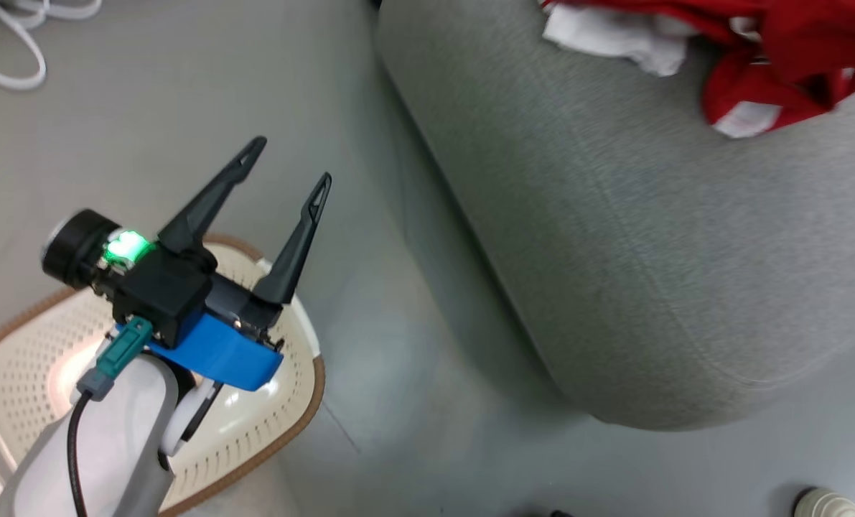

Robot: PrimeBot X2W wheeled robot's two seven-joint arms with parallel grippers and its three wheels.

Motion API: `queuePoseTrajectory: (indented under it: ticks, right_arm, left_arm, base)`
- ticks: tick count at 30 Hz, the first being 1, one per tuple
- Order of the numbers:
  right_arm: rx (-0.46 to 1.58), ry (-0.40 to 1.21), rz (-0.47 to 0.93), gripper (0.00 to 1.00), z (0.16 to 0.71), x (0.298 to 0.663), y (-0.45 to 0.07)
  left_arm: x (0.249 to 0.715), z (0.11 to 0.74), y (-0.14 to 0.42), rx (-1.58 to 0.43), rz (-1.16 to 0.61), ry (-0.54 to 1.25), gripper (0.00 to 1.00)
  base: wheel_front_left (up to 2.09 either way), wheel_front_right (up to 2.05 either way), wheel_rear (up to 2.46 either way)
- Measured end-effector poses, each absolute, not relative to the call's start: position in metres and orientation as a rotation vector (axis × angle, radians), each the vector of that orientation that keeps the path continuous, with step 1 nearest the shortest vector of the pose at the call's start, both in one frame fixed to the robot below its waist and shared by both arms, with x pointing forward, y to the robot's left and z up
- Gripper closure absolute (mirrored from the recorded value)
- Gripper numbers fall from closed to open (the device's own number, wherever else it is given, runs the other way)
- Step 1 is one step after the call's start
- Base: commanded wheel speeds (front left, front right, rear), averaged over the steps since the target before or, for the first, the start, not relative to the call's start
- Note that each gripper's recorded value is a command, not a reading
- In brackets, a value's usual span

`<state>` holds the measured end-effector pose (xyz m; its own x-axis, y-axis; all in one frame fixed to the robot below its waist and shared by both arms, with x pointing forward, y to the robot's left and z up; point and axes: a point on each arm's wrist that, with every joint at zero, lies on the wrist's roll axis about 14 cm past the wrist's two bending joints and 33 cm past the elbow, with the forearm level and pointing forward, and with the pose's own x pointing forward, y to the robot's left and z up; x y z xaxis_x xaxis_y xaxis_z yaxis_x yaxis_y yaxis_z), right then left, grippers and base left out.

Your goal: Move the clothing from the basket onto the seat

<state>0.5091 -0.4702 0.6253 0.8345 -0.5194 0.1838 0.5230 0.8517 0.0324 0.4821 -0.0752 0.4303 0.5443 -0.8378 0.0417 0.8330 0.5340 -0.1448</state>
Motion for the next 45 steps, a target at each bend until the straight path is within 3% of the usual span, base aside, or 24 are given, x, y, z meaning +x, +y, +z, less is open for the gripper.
queuePoseTrajectory:
  ticks: [5, 10, 16, 17, 18, 19, 34, 45]
  right_arm:
    - [-0.024, -0.064, -0.566, 1.0, 0.548, 0.535, -0.471]
    - [-0.018, 0.1, -0.573, 1.0, 0.462, 0.538, -0.463]
    - [0.005, 0.158, -0.546, 1.0, 0.424, 0.55, -0.444]
    - [0.003, 0.16, -0.539, 0.8, 0.424, 0.55, -0.441]
    - [-0.003, 0.159, -0.532, 0.51, 0.426, 0.551, -0.439]
    - [-0.009, 0.156, -0.528, 0.0, 0.429, 0.55, -0.438]
    - [-0.065, 0.137, -0.393, 0.0, 0.476, 0.5, -0.395]
    - [-0.01, 0.004, -0.188, 0.0, 0.518, 0.465, -0.303]
  left_arm:
    - [0.494, 0.404, -0.064, -0.18, -0.973, 0.056, 0.0]
    - [0.503, 0.383, -0.043, -0.181, -0.913, 0.079, 0.0]
    - [0.503, 0.368, -0.028, -0.183, -0.862, 0.118, 0.0]
    - [0.503, 0.369, -0.027, -0.185, -0.856, 0.118, 0.0]
    - [0.503, 0.371, -0.026, -0.188, -0.853, 0.113, 0.0]
    - [0.503, 0.373, -0.026, -0.192, -0.849, 0.11, 0.0]
    - [0.461, 0.423, -0.006, -0.255, -0.702, 0.132, 0.0]
    - [0.413, 0.462, 0.065, -0.246, -0.463, 0.092, 0.0]
  base:
    - [0.0, 0.0, 0.0]
    - [0.0, 0.0, 0.0]
    - [0.0, 0.0, 0.0]
    - [0.0, 0.0, 0.0]
    - [0.0, 0.0, 0.0]
    - [0.0, 0.0, 0.0]
    - [0.0, 0.0, 0.0]
    - [0.0, 0.0, 0.0]
